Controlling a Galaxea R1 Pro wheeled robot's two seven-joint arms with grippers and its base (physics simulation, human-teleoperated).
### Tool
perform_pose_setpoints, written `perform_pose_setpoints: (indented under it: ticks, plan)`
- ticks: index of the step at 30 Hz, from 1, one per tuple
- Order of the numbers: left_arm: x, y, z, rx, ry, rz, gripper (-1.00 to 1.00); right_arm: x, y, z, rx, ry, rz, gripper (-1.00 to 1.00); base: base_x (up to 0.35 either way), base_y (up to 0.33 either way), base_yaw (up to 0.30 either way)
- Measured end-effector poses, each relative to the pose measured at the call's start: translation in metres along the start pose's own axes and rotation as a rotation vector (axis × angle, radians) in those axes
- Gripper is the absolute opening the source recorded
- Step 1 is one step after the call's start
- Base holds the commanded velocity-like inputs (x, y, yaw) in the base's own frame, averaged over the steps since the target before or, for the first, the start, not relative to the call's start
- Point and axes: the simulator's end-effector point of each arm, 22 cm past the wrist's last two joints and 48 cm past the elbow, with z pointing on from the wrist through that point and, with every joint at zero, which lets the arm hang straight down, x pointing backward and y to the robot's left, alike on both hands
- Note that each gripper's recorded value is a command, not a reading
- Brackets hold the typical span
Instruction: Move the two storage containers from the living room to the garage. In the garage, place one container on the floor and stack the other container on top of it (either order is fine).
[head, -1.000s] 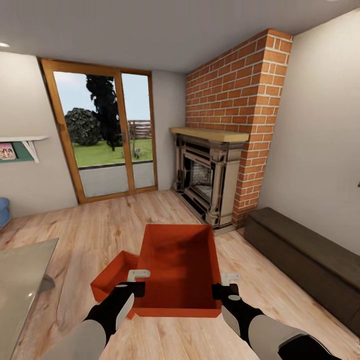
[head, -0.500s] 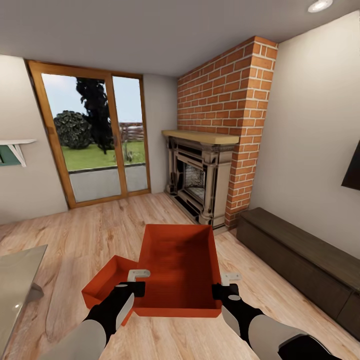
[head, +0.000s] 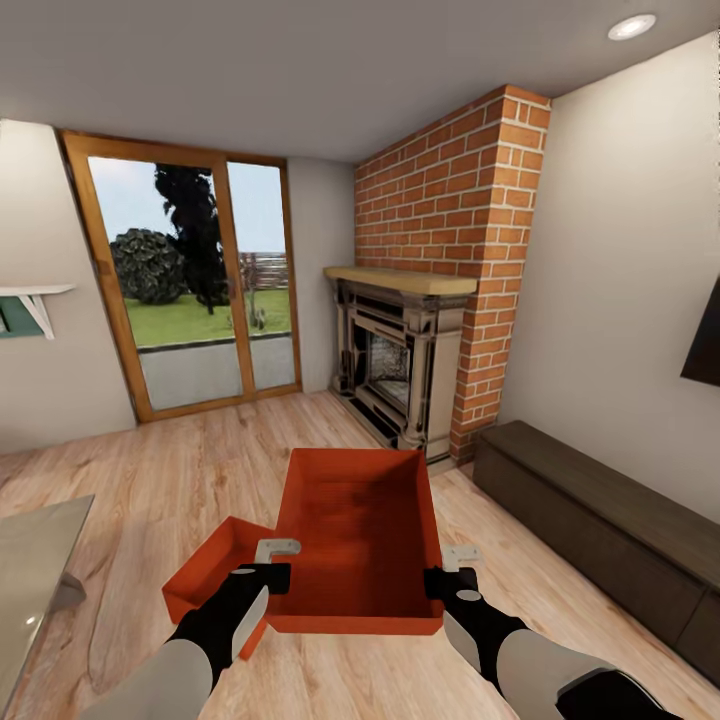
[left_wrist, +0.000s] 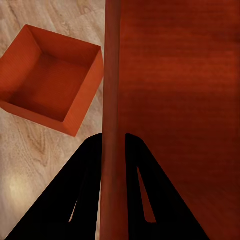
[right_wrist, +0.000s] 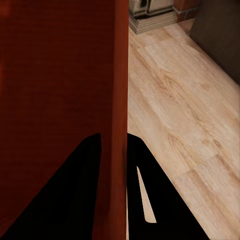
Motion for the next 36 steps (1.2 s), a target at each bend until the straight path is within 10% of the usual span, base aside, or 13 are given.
perform_pose_setpoints:
  ticks: [36]
  plan:
    - [-0.015, 0.000, -0.010, 0.000, -0.030, -0.001, -1.00, -0.016, -0.001, -0.007, 0.001, -0.030, 0.002, -1.00, 0.000, 0.000, 0.000]
